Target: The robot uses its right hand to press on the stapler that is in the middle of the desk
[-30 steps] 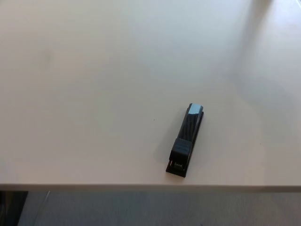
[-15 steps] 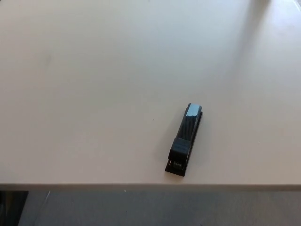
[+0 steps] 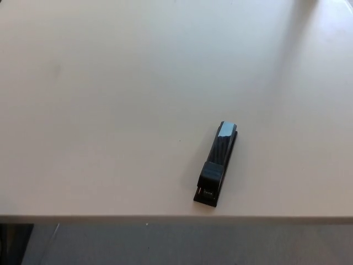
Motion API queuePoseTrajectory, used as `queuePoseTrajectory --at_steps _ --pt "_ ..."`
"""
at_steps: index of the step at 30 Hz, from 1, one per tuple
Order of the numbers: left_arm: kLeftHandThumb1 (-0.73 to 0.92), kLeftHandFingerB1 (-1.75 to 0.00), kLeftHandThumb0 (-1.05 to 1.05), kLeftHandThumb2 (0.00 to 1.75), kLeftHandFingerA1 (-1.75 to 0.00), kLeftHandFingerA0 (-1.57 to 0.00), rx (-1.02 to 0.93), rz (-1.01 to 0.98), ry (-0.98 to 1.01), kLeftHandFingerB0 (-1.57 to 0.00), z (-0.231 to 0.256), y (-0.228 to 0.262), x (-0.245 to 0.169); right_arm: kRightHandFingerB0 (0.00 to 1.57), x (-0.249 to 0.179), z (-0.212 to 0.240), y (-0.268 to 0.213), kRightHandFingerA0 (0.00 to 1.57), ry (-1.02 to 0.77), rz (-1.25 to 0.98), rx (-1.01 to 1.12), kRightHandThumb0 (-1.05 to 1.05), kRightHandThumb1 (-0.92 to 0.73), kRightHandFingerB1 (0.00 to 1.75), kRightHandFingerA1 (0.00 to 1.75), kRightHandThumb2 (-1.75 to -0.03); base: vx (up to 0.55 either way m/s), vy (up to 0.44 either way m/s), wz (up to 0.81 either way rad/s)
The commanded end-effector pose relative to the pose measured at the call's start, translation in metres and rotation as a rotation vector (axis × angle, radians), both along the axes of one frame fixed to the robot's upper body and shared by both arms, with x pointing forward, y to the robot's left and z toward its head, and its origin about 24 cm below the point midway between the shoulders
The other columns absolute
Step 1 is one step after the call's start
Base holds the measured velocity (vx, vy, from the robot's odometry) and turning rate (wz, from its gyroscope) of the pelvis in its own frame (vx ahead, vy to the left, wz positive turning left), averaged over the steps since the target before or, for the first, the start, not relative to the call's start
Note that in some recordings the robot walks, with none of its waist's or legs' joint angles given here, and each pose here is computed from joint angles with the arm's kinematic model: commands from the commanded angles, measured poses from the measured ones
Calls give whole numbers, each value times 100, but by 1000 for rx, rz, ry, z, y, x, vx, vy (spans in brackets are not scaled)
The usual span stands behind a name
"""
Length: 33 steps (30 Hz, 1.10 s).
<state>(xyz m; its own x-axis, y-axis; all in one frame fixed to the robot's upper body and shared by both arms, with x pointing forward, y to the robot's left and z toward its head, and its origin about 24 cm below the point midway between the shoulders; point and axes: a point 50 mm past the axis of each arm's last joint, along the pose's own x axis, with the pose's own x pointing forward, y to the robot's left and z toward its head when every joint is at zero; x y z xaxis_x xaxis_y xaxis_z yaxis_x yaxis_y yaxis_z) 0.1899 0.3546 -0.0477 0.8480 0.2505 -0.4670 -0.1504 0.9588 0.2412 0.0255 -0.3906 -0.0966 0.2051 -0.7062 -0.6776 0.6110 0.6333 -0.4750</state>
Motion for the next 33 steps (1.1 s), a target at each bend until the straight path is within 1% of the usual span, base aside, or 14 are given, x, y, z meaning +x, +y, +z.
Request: queuePoseTrajectory --at_steps 1,6,10,12,13,14,16,17,23,24,25,30,31,33 --pt "89 -24 -56 105 -40 -3 56 27 -47 0 17 14 7 61 -12 -21 26 108 114 55 161 -27 -72 47 77 -62 0 0 0" --pt "89 -24 -58 107 -38 -2 60 19 -38 0 16 14 5 63 -12 -29 40 86 221 192 211 -31 -55 63 74 -87 0 0 0" --pt "89 -24 -58 107 -37 -2 73 8 -33 0 16 14 4 63 -9 -33 46 79 253 277 299 -34 -67 42 50 -59 0 0 0" --pt "90 -24 -57 107 -37 -3 68 8 -32 0 16 14 5 22 52 -13 31 26 169 569 398 -72 -81 30 35 -65 0 0 0" --pt "92 -21 -50 91 -34 -5 71 4 -32 0 16 14 5 15 57 -13 32 36 159 530 429 -80 -63 43 56 -103 0 0 0" --pt "90 -24 -57 108 -38 -2 74 3 -30 0 16 13 5 29 62 -12 33 39 145 543 430 -88 -73 35 43 -67 0 0 0" --pt "90 -24 -58 107 -38 -3 75 1 -29 0 16 14 5 13 75 -10 35 6 101 533 460 -82 -62 40 37 -95 0 0 0" --pt "90 -24 -57 107 -38 -3 72 2 -29 0 16 14 5 17 80 -9 38 8 33 509 470 -78 -74 26 22 -64 0 0 0" --pt "92 -21 -51 90 -32 -3 70 1 -30 0 16 13 5 9 110 -2 44 0 -140 512 477 -84 -58 29 22 -96 0 0 0" --pt "92 -20 -52 90 -33 -7 77 1 -31 0 17 14 5 10 124 0 49 2 -215 450 514 -79 -67 24 27 -61 0 0 0" --pt "92 -22 -51 90 -32 -4 82 -1 -32 0 17 15 4 8 127 1 51 1 -237 473 510 -79 -53 26 21 -94 0 0 0" --pt "92 -21 -49 91 -31 -3 67 5 -34 0 18 15 6 4 146 9 58 1 -301 630 415 -86 -63 16 15 -99 0 0 0" --pt "92 -21 -49 90 -31 -3 70 5 -35 0 18 15 6 1 149 10 59 0 -313 640 410 -80 -77 23 20 -63 0 0 0" --pt "92 -22 -50 89 -31 -3 71 9 -36 0 18 15 6 0 157 13 62 0 -319 697 374 -87 -64 12 13 -103 0 0 0"
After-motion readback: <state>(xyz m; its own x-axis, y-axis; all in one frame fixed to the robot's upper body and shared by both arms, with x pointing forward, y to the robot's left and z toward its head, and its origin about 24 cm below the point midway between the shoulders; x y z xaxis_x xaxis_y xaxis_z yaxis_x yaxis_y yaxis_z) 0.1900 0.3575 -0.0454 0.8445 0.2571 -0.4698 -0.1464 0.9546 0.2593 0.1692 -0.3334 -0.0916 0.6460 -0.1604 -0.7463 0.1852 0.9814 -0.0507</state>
